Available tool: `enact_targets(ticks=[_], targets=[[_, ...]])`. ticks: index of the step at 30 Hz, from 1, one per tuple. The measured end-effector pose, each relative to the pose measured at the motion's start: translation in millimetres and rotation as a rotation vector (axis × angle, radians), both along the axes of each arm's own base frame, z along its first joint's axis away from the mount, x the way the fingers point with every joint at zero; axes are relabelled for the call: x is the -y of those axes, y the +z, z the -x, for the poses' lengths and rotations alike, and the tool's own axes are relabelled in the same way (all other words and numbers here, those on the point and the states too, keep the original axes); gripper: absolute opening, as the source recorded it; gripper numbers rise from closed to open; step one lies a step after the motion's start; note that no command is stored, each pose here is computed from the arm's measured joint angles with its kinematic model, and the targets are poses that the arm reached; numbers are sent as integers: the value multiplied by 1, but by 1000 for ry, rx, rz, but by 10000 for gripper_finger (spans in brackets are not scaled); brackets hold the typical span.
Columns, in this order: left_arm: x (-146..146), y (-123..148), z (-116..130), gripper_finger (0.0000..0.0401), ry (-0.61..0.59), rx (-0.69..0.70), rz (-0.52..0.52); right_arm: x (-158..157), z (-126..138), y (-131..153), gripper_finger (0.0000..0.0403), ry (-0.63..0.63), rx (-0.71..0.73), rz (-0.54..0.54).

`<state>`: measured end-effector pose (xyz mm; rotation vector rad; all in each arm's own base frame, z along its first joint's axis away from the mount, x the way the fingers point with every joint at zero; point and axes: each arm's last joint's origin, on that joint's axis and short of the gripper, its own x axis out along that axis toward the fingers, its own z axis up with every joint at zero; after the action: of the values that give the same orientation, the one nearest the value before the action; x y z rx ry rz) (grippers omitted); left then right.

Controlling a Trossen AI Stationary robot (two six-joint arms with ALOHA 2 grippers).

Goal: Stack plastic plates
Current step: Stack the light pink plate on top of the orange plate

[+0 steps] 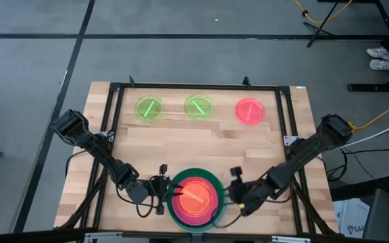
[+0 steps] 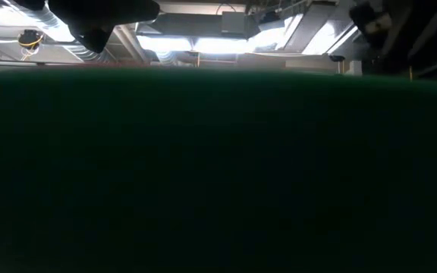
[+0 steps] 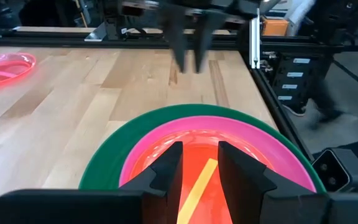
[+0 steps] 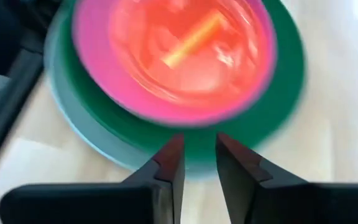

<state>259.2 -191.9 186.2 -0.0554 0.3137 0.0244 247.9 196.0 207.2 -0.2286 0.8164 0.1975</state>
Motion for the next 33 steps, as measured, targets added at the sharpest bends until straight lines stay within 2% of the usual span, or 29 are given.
enact_targets(ticks=[12, 15, 20, 28, 33], targets=[[0, -1, 0, 94, -2, -6, -11, 90, 53, -21, 72, -333, -25, 6], [-1, -1, -1, 94, 2, -8, -13, 113, 60, -24, 72, -433, -28, 47], [-2, -1, -1, 94, 5, -9, -11, 148, 62, -32, 72, -607, -49, 151], [-2, -1, -1, 94, 4, -9, -11, 198, 56, -42, 73, -795, -104, 339], [-2, -1, -1, 94, 3, -9, -14, 230, 51, -50, 107, -805, -204, 314]])
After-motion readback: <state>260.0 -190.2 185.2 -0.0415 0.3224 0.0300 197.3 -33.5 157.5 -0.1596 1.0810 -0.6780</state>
